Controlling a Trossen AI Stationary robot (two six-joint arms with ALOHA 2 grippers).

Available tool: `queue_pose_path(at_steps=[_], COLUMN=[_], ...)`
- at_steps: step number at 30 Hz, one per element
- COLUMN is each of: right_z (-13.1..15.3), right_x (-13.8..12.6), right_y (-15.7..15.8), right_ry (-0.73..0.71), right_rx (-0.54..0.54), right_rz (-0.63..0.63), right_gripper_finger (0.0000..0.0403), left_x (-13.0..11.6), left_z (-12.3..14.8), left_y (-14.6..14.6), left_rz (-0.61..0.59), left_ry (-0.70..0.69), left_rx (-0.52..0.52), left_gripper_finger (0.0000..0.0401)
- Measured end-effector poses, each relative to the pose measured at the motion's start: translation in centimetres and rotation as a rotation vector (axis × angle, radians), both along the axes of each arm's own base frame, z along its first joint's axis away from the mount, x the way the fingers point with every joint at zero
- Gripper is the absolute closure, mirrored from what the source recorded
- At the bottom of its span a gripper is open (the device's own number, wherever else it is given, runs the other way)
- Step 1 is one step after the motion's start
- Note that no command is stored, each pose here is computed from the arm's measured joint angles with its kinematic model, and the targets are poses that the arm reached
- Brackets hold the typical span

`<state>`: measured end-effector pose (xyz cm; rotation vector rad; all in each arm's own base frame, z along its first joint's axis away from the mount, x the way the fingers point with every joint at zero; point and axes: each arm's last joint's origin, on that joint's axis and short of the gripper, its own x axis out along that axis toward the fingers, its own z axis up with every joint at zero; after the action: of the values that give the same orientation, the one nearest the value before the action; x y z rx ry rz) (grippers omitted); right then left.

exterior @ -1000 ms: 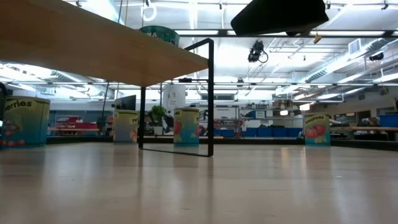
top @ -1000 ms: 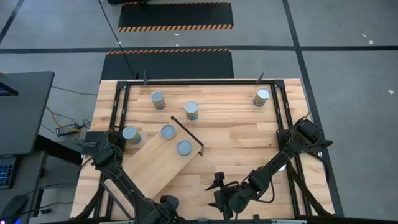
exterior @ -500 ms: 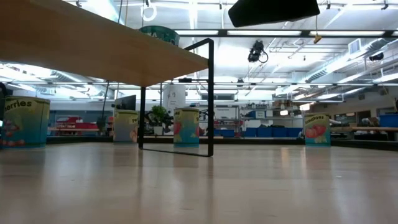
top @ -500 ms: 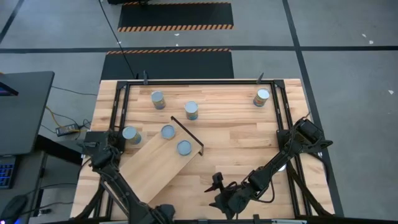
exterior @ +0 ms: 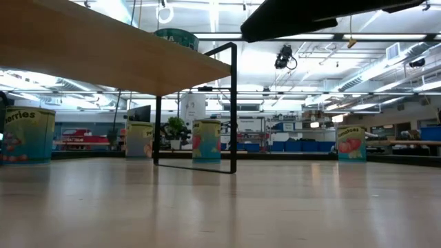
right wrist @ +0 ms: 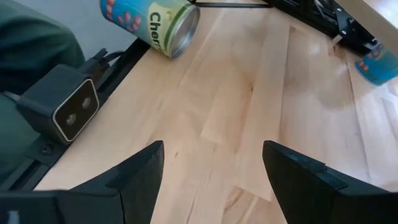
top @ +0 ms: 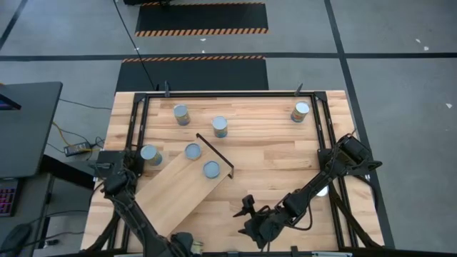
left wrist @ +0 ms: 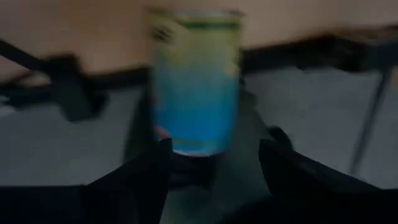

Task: Pick and place cans onto a shelf
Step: Put the right canned cherries on the shelf

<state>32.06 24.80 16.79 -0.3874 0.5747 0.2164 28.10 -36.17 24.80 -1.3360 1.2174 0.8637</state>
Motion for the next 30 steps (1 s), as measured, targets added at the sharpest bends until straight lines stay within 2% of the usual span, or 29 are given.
queue_pose_path(at_steps=[3, 7, 16, 30], right_z=[0.0, 0.0, 0.0, 0.1], right_x=[0.0, 0.0, 0.0, 0.1], right_y=[0.0, 0.0, 0.0, 0.0], right_ry=[0.000, 0.000, 0.000, -0.007], right_rx=[0.000, 0.000, 0.006, 0.019], right_rz=[-0.001, 0.000, -0.004, -0.009], right_gripper_finger=[0.0124, 0.0124, 0.0124, 0.0124], left_x=[-0.3, -0.1, 0.1, 0.9], left_z=[-0.3, -1.1, -2.1, -4.1], left_y=[0.3, 0.7, 0.9, 0.9], left_rz=[-0.010, -0.014, -0.046, -0.097], left_ry=[0.021, -0.016, -0.018, 0.030], left_rx=[0.037, 0.110, 0.123, 0.154], left_gripper_finger=[0.0156, 0.0152, 0.0090, 0.0086])
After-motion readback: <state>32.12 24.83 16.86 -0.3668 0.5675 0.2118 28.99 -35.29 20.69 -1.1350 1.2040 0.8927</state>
